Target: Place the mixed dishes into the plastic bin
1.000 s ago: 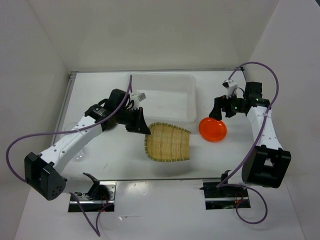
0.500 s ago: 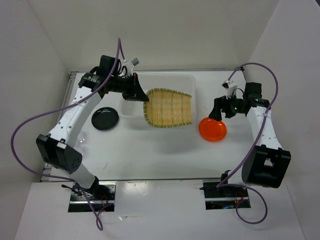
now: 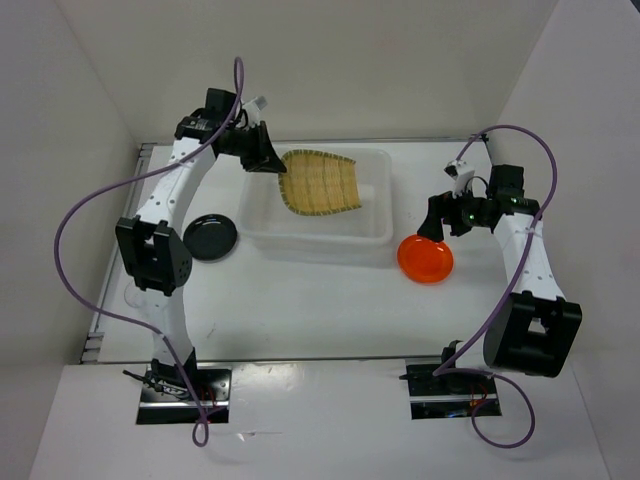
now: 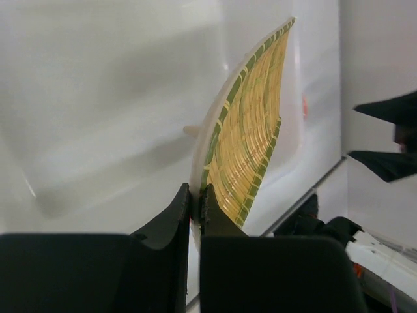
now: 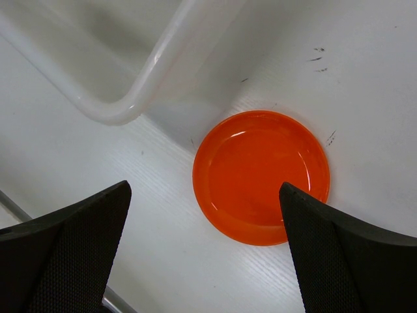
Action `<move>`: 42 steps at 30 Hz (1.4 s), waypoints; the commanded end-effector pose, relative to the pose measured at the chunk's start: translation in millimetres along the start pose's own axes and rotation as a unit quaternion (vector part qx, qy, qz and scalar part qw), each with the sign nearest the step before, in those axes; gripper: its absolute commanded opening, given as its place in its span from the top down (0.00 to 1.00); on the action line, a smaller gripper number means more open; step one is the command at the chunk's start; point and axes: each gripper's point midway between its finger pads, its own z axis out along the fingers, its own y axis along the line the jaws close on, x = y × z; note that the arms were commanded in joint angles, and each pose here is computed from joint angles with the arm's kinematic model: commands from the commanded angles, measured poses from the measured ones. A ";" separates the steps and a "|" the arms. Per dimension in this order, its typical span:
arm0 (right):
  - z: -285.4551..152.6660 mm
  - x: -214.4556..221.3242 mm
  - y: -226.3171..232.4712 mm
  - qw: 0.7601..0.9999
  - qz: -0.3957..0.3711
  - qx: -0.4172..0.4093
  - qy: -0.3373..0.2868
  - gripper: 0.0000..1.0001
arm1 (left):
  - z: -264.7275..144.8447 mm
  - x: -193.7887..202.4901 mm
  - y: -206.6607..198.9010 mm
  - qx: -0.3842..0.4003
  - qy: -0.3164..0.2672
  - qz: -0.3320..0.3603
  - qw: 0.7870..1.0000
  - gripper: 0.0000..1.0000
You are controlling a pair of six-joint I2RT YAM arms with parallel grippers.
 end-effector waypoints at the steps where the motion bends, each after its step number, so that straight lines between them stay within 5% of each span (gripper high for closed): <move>1: -8.8 -8.6 2.0 1.000 -0.008 0.005 -0.022 0.01 | 6.9 -16.5 3.0 -0.006 -0.022 0.024 0.999 1.00; 14: -8.1 0.2 4.6 1.000 -0.010 -0.002 -0.009 0.01 | 103.8 3.4 94.7 -0.067 0.031 0.003 0.997 1.00; 27: -12.5 0.5 1.0 1.000 0.006 0.017 -0.025 0.01 | 130.0 36.9 147.1 -0.171 0.046 -0.025 0.984 0.99; 28: -14.3 -1.0 2.0 0.999 0.003 0.019 -0.028 0.01 | 127.8 33.8 146.3 -0.174 0.038 -0.027 0.984 0.97; 29: -14.3 -1.0 2.0 0.999 0.003 0.019 -0.028 0.01 | 128.7 31.0 145.7 -0.172 0.032 -0.024 0.984 0.83; 38: -14.7 4.0 2.9 0.999 0.009 0.016 -0.028 0.01 | 124.5 21.9 139.8 -0.174 0.025 -0.026 0.984 0.52; 40: -14.7 4.0 3.4 0.999 0.014 0.016 -0.028 0.01 | 110.3 4.1 127.3 -0.179 -0.005 -0.023 0.984 0.30; 42: -14.5 2.2 2.7 0.999 0.016 0.018 -0.032 0.01 | 96.1 -16.8 97.8 -0.172 -0.036 0.000 0.984 0.19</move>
